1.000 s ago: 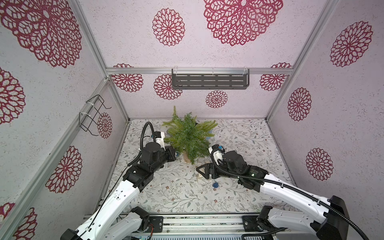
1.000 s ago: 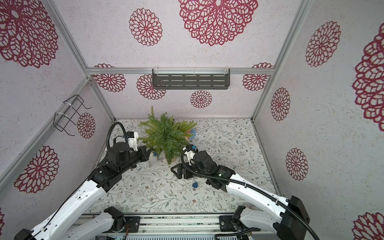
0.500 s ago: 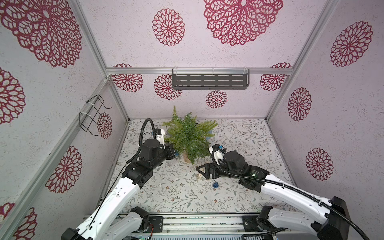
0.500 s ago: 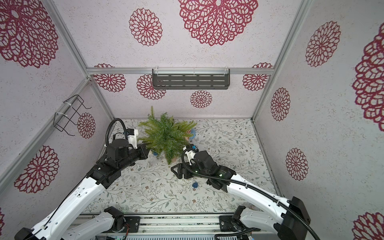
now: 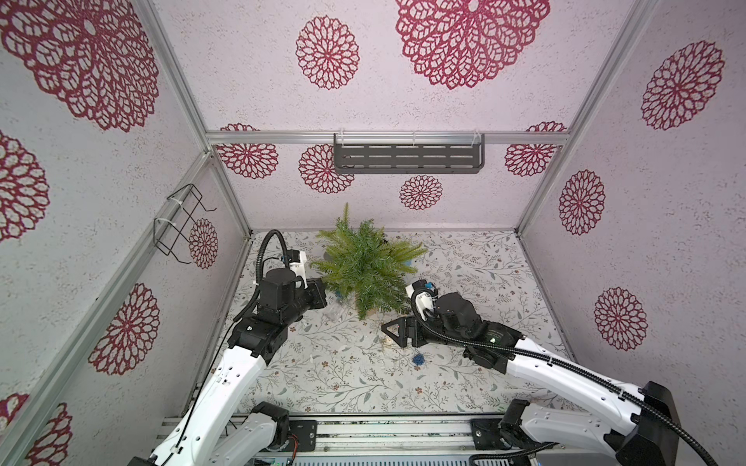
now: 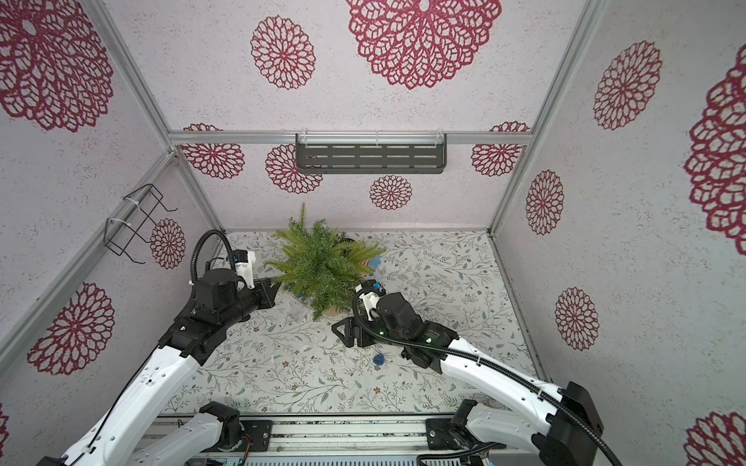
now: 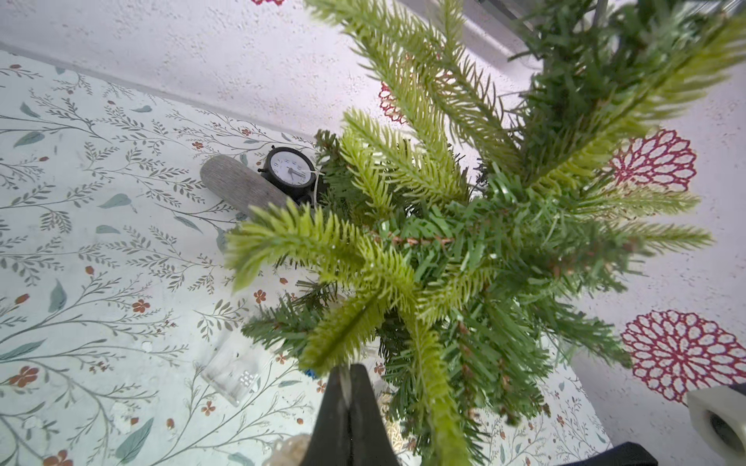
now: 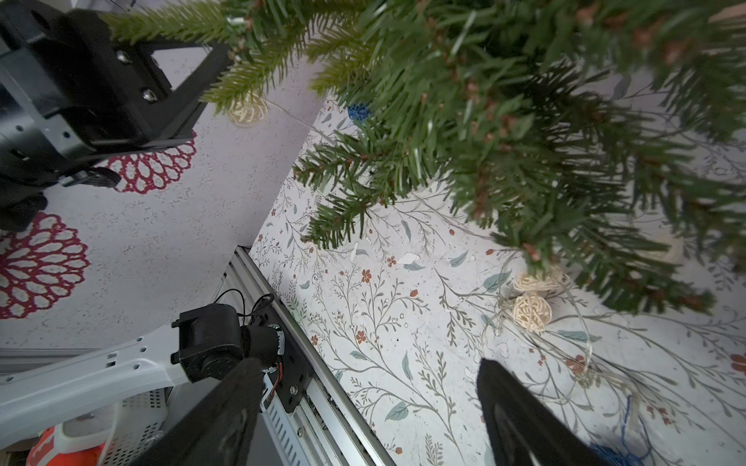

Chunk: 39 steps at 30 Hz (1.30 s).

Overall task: Remove string lights from the small christmas tree
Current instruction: Remove the light string from the Christmas tree.

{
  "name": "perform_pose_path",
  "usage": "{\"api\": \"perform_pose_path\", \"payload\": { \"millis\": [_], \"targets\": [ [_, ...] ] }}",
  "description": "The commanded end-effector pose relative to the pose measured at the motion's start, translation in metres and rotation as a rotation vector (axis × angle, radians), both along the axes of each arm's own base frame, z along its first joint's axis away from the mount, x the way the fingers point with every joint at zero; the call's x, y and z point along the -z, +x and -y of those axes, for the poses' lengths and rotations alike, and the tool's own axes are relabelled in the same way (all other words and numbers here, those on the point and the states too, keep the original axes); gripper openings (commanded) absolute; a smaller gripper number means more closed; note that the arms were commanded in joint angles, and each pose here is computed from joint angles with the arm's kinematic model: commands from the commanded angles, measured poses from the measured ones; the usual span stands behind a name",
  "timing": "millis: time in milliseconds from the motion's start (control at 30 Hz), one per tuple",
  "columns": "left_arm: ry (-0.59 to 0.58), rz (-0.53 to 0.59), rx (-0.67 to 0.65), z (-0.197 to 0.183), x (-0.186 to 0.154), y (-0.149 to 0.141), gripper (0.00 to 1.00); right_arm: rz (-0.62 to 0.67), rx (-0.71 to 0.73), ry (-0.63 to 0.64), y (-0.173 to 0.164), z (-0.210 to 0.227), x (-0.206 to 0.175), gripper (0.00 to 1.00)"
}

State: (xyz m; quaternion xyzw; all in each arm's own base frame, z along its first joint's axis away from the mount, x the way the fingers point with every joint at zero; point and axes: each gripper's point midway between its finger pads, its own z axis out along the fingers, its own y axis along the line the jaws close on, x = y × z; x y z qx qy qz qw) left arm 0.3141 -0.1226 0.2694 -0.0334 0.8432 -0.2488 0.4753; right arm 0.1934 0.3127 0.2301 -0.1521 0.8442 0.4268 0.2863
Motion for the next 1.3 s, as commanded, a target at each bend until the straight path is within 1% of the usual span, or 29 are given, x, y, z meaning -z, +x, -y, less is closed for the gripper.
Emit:
{"api": "perform_pose_path", "payload": {
  "millis": [0,200,367,600,1267],
  "targets": [
    [0.025,0.052,0.059,0.004,-0.017,-0.003,0.0,0.068,-0.007,0.043,0.002,-0.002,-0.022,0.87],
    [0.073,0.033,0.094,0.001,-0.009,-0.014,0.0,0.068,-0.009,0.038,0.003,-0.004,-0.021,0.87],
    [0.089,0.043,0.125,-0.002,-0.005,-0.019,0.0,0.069,-0.019,0.03,0.004,-0.007,-0.02,0.87],
    [0.047,0.049,0.155,-0.003,-0.001,-0.017,0.0,0.072,-0.026,0.026,0.005,-0.009,-0.019,0.87],
    [0.014,-0.069,0.108,-0.015,0.041,-0.019,0.0,0.071,-0.021,0.025,0.005,-0.008,-0.015,0.87]
  ]
}}
